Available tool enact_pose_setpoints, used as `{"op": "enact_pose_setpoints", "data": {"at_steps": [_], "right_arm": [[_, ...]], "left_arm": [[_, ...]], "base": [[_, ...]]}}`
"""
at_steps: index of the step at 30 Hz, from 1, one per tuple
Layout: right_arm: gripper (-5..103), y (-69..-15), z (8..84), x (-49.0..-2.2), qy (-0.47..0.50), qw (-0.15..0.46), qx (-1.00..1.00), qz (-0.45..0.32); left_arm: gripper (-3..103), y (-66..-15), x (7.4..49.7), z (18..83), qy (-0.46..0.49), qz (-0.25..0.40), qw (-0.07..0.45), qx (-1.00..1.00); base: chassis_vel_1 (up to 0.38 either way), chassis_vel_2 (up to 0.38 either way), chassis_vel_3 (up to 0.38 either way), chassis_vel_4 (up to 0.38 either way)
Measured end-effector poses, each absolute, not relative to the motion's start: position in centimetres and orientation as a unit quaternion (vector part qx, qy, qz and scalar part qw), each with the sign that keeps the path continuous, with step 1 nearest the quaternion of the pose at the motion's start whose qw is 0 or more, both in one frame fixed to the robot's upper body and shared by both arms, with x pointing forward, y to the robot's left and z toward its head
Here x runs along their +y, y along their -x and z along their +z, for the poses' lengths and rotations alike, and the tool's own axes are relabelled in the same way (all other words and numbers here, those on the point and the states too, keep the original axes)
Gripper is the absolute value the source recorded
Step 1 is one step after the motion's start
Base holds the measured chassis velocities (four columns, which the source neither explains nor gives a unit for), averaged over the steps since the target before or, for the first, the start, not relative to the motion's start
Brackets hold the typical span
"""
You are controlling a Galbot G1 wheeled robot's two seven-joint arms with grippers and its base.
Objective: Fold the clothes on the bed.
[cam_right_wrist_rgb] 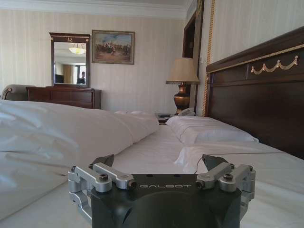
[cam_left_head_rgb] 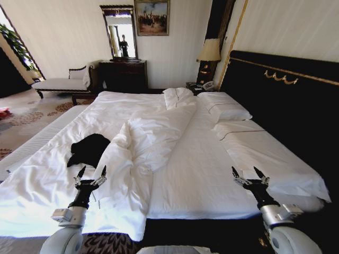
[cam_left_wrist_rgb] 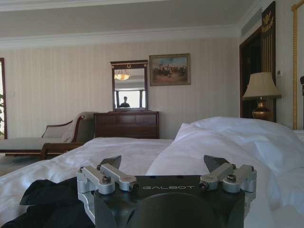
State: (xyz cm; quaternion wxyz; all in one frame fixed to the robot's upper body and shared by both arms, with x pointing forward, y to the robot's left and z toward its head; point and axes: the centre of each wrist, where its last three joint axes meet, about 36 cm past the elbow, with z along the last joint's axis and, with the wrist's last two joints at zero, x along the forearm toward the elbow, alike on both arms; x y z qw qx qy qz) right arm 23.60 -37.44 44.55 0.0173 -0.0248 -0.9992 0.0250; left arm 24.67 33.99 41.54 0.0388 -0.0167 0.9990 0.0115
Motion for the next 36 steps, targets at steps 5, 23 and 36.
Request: {"op": "enact_pose_setpoints", "data": {"at_steps": [5, 23, 36], "right_arm": [[100, -23.5, 44.4, -37.5, 0.027, 0.019, -0.999, 0.029], [100, -23.5, 44.0, -37.3, 0.031, 0.02, -0.999, 0.028], [100, -23.4, 44.0, -37.2, 0.031, 0.02, -0.999, 0.028]], "left_arm": [[100, -24.4, 34.2, 41.2, 0.019, 0.013, 0.034, 0.999], [100, -23.9, 34.0, 41.2, 0.019, 0.007, 0.036, 0.999], [100, -23.6, 34.0, 42.1, 0.011, 0.008, 0.057, 0.998]], "base": [[-0.076, 0.077, 0.065, -0.085], [0.01, 0.007, -0.008, -0.009], [0.165, 0.172, -0.146, -0.157]]}}
